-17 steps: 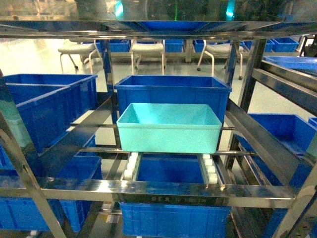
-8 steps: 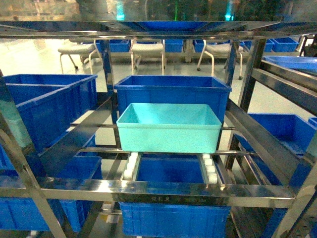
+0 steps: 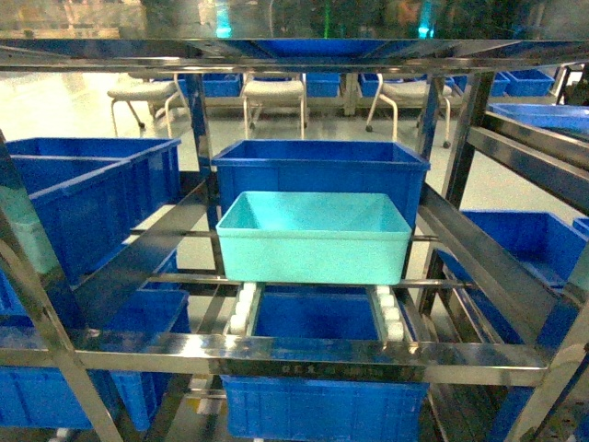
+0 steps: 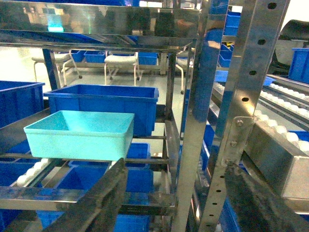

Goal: Organize blue bins on left shelf correctly

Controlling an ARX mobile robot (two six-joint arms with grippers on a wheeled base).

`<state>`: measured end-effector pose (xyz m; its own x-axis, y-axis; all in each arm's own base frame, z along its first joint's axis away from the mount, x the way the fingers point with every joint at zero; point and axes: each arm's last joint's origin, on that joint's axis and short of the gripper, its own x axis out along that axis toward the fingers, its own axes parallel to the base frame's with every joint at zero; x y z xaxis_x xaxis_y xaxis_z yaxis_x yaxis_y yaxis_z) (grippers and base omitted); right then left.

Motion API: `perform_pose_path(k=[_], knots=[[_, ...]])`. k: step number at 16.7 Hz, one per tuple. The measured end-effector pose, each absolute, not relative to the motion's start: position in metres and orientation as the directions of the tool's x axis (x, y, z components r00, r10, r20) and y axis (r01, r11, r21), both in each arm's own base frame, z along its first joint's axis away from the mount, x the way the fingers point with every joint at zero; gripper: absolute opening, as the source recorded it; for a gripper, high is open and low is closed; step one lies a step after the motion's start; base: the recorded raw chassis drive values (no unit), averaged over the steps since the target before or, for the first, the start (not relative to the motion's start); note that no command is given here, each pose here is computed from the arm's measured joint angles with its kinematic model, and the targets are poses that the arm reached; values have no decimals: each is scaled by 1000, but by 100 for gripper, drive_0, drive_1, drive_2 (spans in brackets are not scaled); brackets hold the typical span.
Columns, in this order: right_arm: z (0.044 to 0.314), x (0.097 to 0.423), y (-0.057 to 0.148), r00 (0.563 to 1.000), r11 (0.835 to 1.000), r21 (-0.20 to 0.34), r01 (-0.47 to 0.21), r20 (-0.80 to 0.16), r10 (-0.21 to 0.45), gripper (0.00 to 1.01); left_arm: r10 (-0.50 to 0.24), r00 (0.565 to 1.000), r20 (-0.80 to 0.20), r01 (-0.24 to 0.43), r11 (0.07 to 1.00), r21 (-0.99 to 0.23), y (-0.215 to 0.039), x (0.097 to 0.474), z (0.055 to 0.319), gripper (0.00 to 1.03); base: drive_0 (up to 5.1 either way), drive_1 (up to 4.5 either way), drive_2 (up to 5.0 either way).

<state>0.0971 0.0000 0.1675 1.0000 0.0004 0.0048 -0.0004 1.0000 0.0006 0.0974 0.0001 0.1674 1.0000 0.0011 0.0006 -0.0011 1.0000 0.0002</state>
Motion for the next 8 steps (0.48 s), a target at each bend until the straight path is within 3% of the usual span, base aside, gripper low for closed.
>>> perform_pose_path(k=[4,8], knots=[[167,97,0,1000,1000,1,0,5,0,99,1,1000,1,-1,1000,1,0,97,167,99,0,0,0],[167,97,0,1000,1000,1,0,5,0,98,1,1000,1,-1,1000,1,0,97,167,98,0,0,0]])
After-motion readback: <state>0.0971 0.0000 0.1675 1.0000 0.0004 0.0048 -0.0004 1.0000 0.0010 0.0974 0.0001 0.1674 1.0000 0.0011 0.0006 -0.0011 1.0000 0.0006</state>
